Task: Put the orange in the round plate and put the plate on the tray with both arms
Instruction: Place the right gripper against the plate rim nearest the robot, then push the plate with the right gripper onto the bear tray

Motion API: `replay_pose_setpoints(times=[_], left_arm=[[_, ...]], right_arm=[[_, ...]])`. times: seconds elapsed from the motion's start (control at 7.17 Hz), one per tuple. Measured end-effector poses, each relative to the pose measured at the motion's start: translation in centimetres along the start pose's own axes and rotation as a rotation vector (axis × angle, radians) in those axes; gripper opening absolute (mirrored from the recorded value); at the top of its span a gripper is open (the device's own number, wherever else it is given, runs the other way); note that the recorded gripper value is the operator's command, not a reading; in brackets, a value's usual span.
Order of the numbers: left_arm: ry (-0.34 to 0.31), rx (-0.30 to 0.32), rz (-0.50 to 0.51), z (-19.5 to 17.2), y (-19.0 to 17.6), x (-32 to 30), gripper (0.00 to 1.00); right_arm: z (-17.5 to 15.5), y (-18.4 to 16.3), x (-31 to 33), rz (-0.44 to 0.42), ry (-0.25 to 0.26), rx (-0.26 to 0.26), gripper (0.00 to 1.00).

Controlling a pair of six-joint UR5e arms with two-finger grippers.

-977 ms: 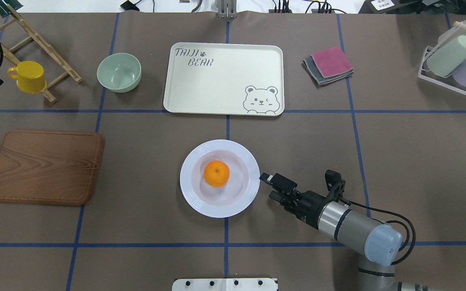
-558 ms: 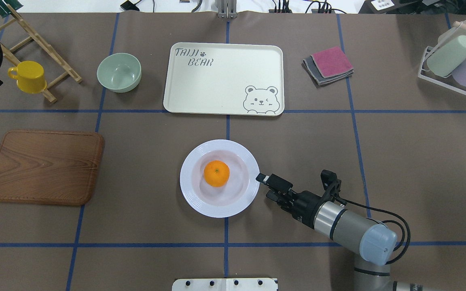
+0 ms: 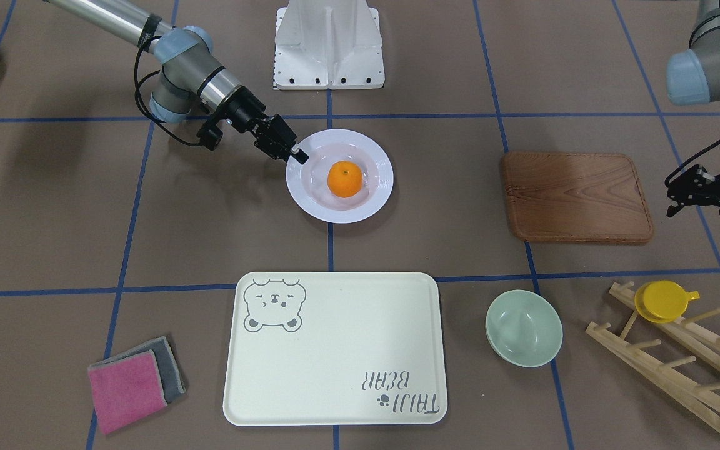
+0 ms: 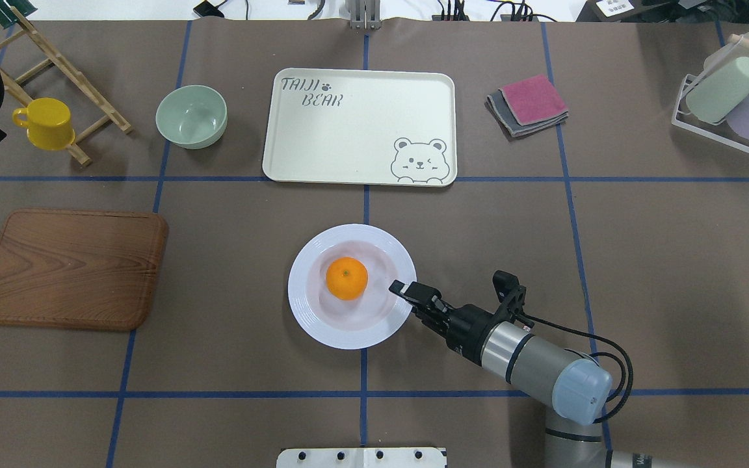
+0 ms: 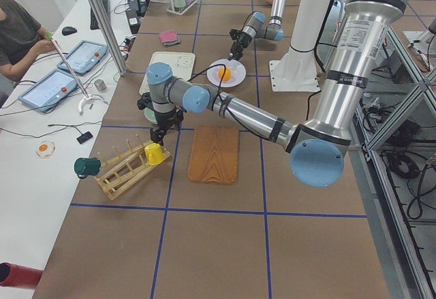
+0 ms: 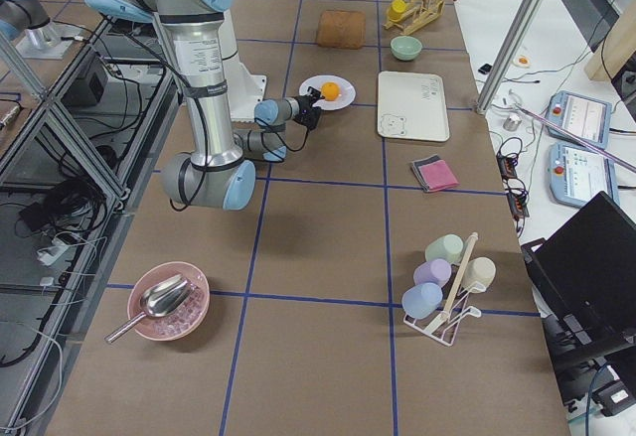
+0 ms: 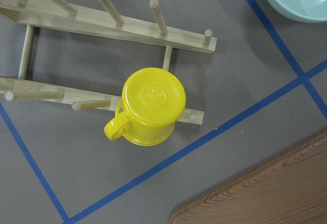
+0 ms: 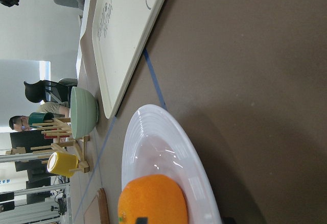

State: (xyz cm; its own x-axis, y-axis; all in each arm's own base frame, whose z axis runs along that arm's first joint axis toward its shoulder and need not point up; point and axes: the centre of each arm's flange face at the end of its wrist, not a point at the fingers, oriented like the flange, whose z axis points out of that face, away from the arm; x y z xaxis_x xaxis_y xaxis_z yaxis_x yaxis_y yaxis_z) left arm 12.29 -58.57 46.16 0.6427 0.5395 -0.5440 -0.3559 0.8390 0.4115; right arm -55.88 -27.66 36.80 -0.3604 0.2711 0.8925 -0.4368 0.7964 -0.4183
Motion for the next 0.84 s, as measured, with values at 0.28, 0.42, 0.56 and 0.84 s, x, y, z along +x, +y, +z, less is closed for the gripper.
replay_pose_setpoints(times=[0.28,0.42,0.56,0.84], left_arm=[[0.022,0.006,-0.002,-0.2,0.0,0.2,1.0],[0.024,0.007,-0.003,-0.3,0.0,0.2,1.0],[0.025,0.007,-0.005,-0.3,0.0,0.2,1.0],[0.026,0.008,-0.006,-0.3,0.0,0.1,1.0]], right_arm=[[0.2,0.2,-0.2,0.003,-0.005,0.001,0.0],[0.2,0.1,-0.3,0.005,-0.011,0.006,0.0],[0.2,0.1,-0.6,0.007,-0.021,0.017,0.0],[0.1,0.0,-1.8,0.019,-0.058,0.049,0.0]])
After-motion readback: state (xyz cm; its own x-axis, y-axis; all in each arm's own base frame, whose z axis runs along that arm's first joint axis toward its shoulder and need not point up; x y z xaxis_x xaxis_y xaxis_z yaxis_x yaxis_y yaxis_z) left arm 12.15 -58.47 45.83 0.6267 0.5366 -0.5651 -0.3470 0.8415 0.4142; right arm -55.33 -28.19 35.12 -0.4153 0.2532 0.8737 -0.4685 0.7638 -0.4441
